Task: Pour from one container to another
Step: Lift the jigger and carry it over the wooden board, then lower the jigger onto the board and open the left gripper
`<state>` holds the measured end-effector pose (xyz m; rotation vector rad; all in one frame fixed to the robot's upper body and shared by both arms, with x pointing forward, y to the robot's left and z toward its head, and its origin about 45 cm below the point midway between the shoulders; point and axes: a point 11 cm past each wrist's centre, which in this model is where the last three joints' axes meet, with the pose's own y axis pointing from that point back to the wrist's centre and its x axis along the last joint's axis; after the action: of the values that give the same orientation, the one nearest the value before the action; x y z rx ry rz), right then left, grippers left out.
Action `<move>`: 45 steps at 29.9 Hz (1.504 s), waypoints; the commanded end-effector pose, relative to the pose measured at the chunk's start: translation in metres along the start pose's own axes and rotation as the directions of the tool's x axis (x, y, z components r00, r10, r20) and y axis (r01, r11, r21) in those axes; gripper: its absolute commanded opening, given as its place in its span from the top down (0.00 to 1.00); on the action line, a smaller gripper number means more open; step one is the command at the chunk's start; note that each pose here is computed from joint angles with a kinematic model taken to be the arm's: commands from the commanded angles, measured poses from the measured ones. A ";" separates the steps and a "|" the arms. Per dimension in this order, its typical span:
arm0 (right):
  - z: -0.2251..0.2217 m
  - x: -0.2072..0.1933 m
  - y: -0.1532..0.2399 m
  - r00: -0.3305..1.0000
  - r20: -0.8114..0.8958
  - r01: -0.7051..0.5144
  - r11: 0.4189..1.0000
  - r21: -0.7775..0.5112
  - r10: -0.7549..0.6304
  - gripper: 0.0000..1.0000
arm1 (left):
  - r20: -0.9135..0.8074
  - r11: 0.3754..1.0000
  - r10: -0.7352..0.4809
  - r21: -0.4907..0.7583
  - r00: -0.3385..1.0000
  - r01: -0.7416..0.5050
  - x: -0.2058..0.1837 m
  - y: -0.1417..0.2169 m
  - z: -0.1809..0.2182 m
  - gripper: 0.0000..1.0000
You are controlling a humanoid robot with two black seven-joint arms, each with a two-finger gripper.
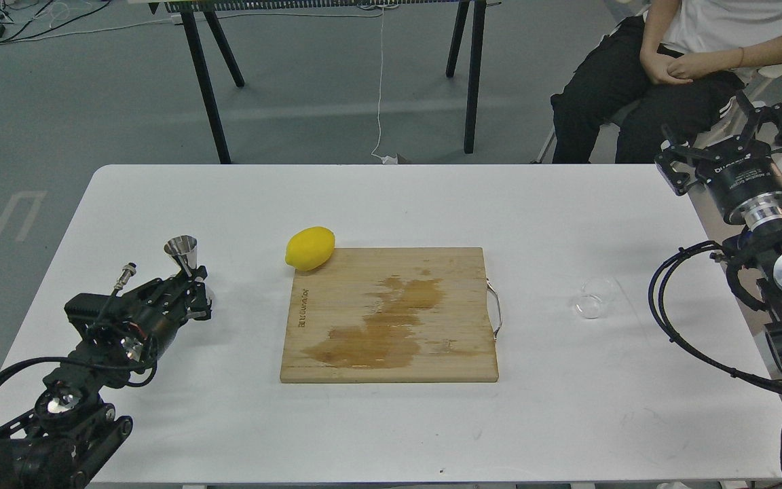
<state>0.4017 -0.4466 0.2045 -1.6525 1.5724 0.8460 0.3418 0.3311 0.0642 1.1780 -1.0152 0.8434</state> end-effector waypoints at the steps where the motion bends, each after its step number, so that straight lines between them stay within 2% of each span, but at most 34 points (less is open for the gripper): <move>1: 0.000 0.000 0.000 1.000 -0.001 0.000 1.000 0.000 0.000 0.00 | 0.015 0.993 0.110 -0.043 0.994 -0.109 0.034 -0.011 0.010 0.91; 5: 0.000 0.000 0.000 1.000 0.000 0.000 1.000 -0.002 0.000 0.00 | 0.019 0.970 0.211 -0.129 0.977 -0.207 0.083 -0.031 0.038 0.91; 9: -0.004 0.000 0.001 1.000 -0.010 -0.001 1.000 0.002 0.002 0.00 | 0.083 0.930 0.253 -0.294 0.964 -0.219 0.113 -0.046 0.091 0.91; 14: -0.010 0.001 0.002 1.000 -0.021 -0.005 1.000 0.007 0.005 0.00 | 0.156 0.873 0.252 -0.462 0.955 -0.155 0.112 -0.059 0.173 0.91; 16: -0.014 0.001 0.002 1.000 -0.028 -0.005 1.000 0.010 0.006 0.00 | 0.164 0.860 0.234 -0.495 0.958 -0.126 0.102 -0.058 0.190 0.91; 24: -0.019 0.005 0.006 0.999 -0.039 -0.017 1.000 0.013 0.017 0.00 | 0.244 0.842 0.140 -0.539 0.960 0.014 0.049 -0.049 0.214 0.92; 28: -0.019 0.004 0.006 0.999 -0.039 -0.016 1.000 0.013 0.016 0.00 | 0.235 0.836 0.118 -0.548 0.965 0.031 0.037 -0.049 0.230 0.91; 31: -0.017 0.004 0.005 0.999 -0.036 -0.014 1.000 0.012 0.014 0.00 | 0.255 0.846 0.099 -0.530 0.962 0.053 0.028 -0.052 0.226 0.90; 35: -0.019 0.004 0.006 0.999 -0.039 -0.014 1.000 0.013 0.014 0.00 | 0.269 0.824 0.088 -0.560 0.959 0.082 0.016 -0.046 0.243 0.88; 41: -0.018 0.004 0.006 0.999 -0.039 -0.016 1.000 0.011 0.016 0.00 | 0.271 0.834 0.056 -0.541 0.961 0.103 0.002 -0.046 0.243 0.86; 45: -0.019 0.004 0.006 0.999 -0.039 -0.014 1.000 0.013 0.014 0.00 | 0.264 0.832 0.049 -0.544 0.963 0.107 -0.002 -0.044 0.248 0.79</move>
<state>0.3961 -0.4643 0.2107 -1.6600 1.6159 0.8157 0.3387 0.0807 0.0691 0.8062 -1.3561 0.3179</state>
